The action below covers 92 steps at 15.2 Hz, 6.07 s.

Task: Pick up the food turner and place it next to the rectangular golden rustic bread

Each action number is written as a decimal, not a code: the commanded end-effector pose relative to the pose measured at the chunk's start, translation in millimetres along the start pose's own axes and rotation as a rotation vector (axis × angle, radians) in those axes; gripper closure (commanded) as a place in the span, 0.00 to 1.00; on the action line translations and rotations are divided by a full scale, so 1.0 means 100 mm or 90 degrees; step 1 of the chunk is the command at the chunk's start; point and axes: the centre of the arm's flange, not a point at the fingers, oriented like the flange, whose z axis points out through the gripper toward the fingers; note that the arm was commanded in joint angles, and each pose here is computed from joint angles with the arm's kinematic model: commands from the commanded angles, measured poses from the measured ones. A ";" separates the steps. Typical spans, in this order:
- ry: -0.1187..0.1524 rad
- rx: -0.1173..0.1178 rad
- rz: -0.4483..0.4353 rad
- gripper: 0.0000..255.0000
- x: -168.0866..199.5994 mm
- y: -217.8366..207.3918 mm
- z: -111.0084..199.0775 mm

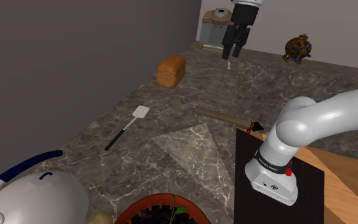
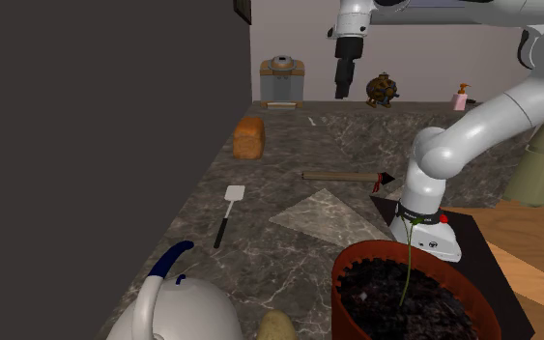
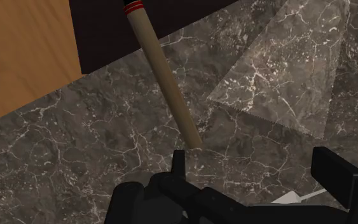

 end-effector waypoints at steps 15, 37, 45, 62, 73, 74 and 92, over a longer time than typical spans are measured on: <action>-0.006 -0.010 0.290 0.00 0.52 -1.44 1.06; -0.015 -0.025 0.746 0.00 2.39 -2.83 2.77; -0.016 -0.025 0.753 0.00 2.41 -2.83 3.20; -0.016 -0.025 0.753 1.00 2.41 -2.83 3.20; -0.016 -0.025 0.753 1.00 2.42 -2.88 2.67; -0.016 -0.025 0.753 1.00 2.42 -2.88 2.62; -0.016 -0.025 0.753 1.00 2.43 -2.95 1.67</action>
